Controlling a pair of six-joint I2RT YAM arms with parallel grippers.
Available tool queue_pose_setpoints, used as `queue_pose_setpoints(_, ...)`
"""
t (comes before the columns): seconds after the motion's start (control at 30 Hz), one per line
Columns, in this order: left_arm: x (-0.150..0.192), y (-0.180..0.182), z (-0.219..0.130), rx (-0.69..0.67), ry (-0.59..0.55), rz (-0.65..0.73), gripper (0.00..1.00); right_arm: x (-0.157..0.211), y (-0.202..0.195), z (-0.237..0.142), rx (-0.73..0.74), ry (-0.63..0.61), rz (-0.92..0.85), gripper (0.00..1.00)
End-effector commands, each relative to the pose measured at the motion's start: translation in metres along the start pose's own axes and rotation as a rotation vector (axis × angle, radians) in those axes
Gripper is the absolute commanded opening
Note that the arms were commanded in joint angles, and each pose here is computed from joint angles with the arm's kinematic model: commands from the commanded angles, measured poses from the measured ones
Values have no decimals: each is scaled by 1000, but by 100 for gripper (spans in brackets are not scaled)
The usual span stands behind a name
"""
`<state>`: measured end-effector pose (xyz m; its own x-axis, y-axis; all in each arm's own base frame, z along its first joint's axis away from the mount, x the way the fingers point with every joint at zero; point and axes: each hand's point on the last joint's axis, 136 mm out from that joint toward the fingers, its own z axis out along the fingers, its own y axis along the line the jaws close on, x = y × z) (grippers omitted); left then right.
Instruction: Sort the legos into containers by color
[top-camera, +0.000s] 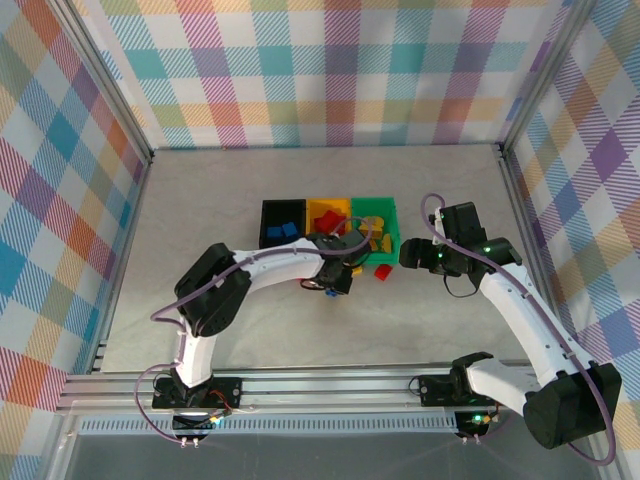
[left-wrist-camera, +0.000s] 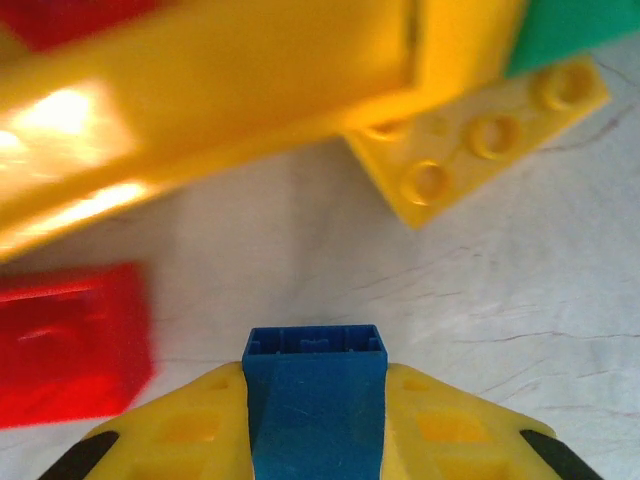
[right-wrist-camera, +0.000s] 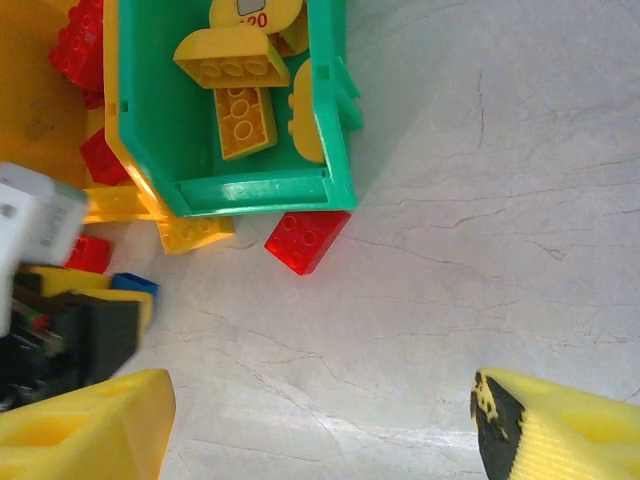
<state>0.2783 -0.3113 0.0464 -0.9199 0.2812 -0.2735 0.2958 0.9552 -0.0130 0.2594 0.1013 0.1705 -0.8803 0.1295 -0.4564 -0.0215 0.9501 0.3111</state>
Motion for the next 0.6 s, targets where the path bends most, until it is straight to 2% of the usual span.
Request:
queue_pose_setpoints(0.0,-29,27,-58,-18,-89,-18,23,4,-1,10,-6,25,-9,78)
queue_pose_setpoints(0.13,-52,57,-87,-37,-152,-61,23,17,-2,30,10,72,-24,78)
queue_pose_setpoints(0.23,-71,82,-95,-55,-184,-107,24,30,1,47,34,115,-42,78)
queue_pose_setpoints(0.57,-115,134,-71,-88,-191,-226,24,47,11,85,128,144,19,78)
